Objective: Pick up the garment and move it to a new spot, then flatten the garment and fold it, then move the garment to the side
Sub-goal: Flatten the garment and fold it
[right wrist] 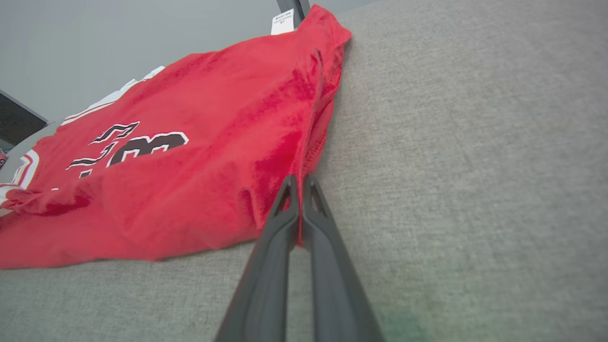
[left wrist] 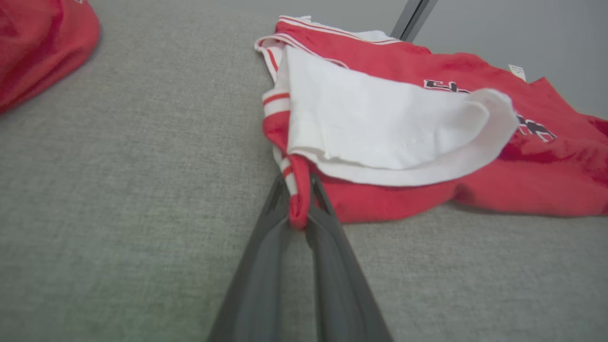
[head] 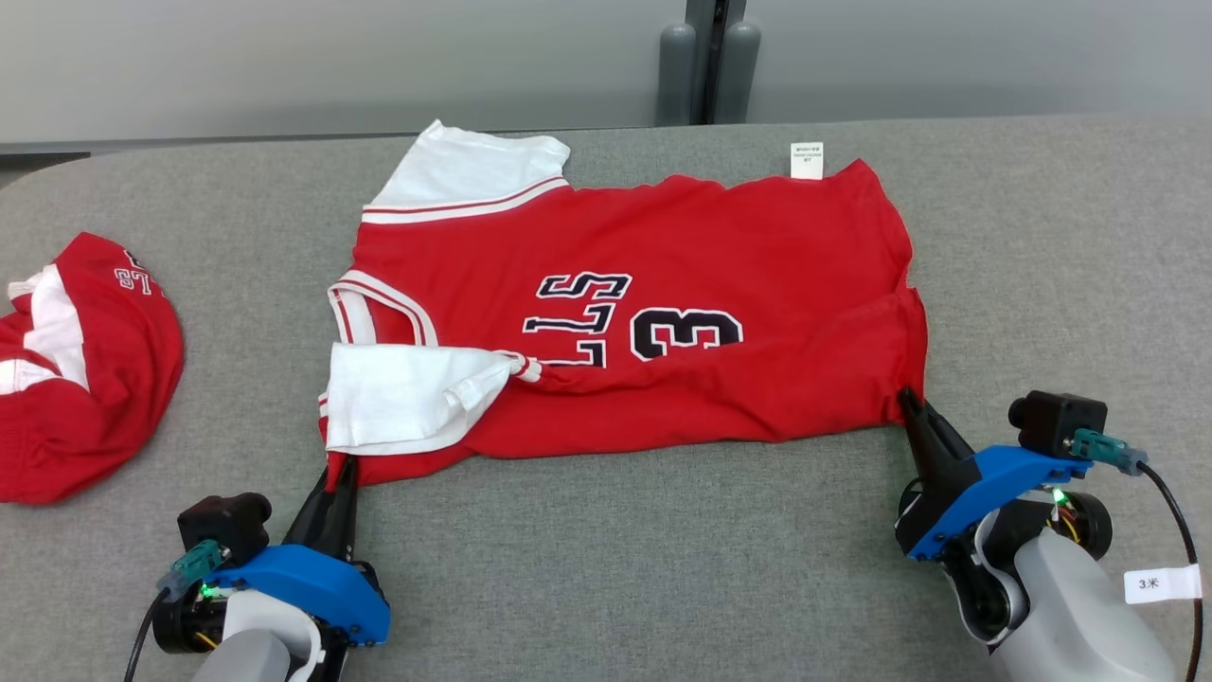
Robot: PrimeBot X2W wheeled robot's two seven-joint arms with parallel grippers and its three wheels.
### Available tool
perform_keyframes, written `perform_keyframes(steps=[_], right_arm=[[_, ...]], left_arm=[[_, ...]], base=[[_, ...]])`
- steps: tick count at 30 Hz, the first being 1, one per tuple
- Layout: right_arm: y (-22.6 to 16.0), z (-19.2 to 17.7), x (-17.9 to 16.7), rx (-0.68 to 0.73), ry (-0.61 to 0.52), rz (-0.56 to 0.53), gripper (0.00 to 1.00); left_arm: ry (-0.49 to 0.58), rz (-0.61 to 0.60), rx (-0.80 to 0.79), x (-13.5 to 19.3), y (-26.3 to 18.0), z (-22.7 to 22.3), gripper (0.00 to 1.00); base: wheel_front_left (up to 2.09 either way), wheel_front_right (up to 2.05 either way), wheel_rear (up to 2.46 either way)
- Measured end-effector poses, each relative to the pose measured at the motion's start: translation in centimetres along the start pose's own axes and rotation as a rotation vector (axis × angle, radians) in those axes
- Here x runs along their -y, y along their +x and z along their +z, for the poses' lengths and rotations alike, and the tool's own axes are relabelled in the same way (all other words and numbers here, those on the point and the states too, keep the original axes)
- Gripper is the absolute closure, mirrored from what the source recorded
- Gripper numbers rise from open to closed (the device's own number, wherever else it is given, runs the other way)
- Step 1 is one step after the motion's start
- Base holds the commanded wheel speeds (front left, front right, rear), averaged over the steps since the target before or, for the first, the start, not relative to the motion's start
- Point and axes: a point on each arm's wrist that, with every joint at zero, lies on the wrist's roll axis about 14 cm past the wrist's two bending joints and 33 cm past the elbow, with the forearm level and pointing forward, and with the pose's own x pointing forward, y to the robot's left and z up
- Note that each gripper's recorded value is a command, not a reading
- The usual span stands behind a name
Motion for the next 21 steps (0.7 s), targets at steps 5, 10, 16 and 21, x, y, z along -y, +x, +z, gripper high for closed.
perform_keyframes(steps=[5, 10, 16, 21], right_arm=[[-1.4, 0.7, -0.3, 0.047, 0.039, 0.01, 1.0], [-3.9, 1.1, 0.0, 0.094, 0.071, 0.017, 1.0], [-7.5, 0.4, 1.0, 0.105, 0.096, 0.004, 1.0], [-10.2, -0.4, 2.2, 0.083, 0.112, -0.026, 1.0]], left_arm=[[-0.015, -0.019, 0.049, 0.7, -1.3, 1.0, 1.0], [-0.033, -0.035, 0.077, 1.4, -3.8, 0.7, 1.0], [-0.051, -0.027, 0.099, 1.8, -6.8, -0.2, 1.0], [-0.05, -0.022, 0.112, 2.5, -8.6, -0.2, 1.0]], base=[[0.0, 0.0, 0.0], [0.0, 0.0, 0.0], [0.0, 0.0, 0.0], [0.0, 0.0, 0.0]])
